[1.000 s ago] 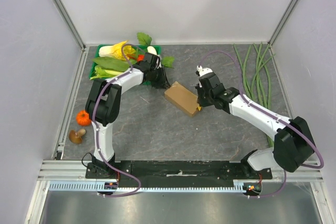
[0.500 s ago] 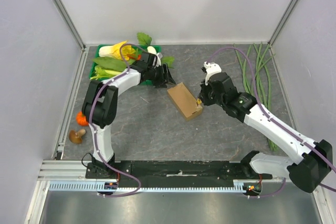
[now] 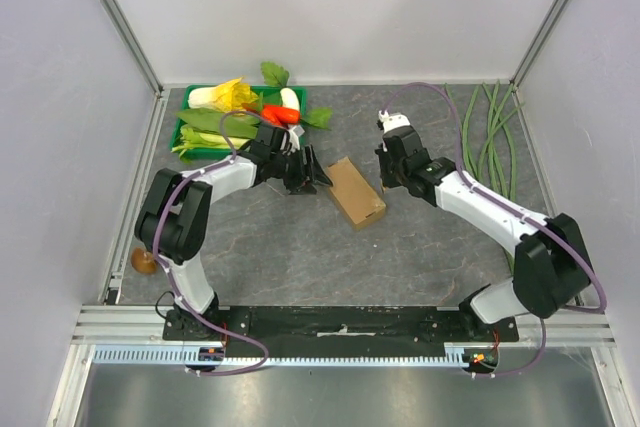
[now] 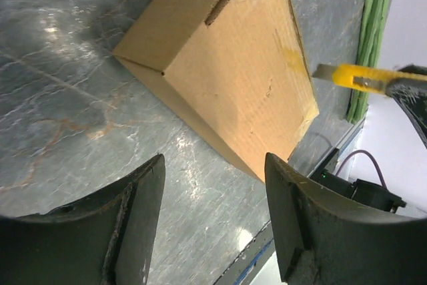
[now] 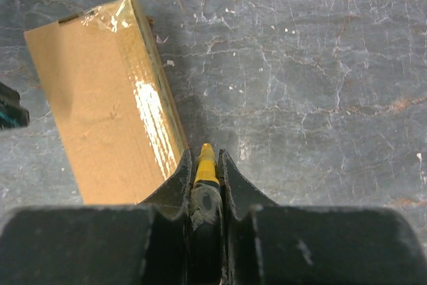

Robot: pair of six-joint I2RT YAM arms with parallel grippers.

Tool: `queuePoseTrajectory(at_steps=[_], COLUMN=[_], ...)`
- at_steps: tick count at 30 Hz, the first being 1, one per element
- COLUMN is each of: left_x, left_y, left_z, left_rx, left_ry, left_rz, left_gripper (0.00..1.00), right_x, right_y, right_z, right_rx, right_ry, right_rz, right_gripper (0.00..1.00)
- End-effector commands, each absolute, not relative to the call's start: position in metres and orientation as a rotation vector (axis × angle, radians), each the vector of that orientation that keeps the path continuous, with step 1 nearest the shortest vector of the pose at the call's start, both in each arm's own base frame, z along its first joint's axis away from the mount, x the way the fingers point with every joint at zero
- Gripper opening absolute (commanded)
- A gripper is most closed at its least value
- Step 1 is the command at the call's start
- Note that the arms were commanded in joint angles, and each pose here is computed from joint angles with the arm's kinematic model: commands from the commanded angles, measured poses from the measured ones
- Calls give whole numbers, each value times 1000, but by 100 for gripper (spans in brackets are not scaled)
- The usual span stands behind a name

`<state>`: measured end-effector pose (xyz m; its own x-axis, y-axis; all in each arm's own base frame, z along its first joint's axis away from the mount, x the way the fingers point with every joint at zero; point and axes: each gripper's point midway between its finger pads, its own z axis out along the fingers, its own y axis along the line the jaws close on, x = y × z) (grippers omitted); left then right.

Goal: Unpack the express box

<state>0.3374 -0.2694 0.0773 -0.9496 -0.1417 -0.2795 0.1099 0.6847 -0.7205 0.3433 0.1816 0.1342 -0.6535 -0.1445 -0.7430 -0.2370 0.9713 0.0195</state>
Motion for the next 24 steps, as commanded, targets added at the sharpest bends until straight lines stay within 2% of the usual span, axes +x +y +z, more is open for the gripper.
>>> queuePoseTrajectory(at_steps=[1,5,6,9,10,13,24], left_x=[338,336,334,329,326,323,310], left_y=[-299,-302,-301,-295,-293,-290,-277], left_z=[95,85,79,66,61,53,19], left_rx=[33,12,1,-7,3,9,-36], left_ry=[2508,2540,2560,2617,2630,2651,2742], left_rz=[-1306,-1305,-1299,-1251,-1235,-1218,-1127], left_gripper=[68,63,49,33,30,27,27], right_x=[375,383,382,386,384,384,367], right_y=[196,201,206,212,217,222,236], right_z=[155,149,147,143,142,141,153], right_rx=[-276,-275,-288,-296,-311,-308,-346], right_ry=[2184,2182,2186,2181,2186,2188,2181], right_rz=[175,212,242,305,348,409,558], right_gripper=[0,0,0,0,0,0,0])
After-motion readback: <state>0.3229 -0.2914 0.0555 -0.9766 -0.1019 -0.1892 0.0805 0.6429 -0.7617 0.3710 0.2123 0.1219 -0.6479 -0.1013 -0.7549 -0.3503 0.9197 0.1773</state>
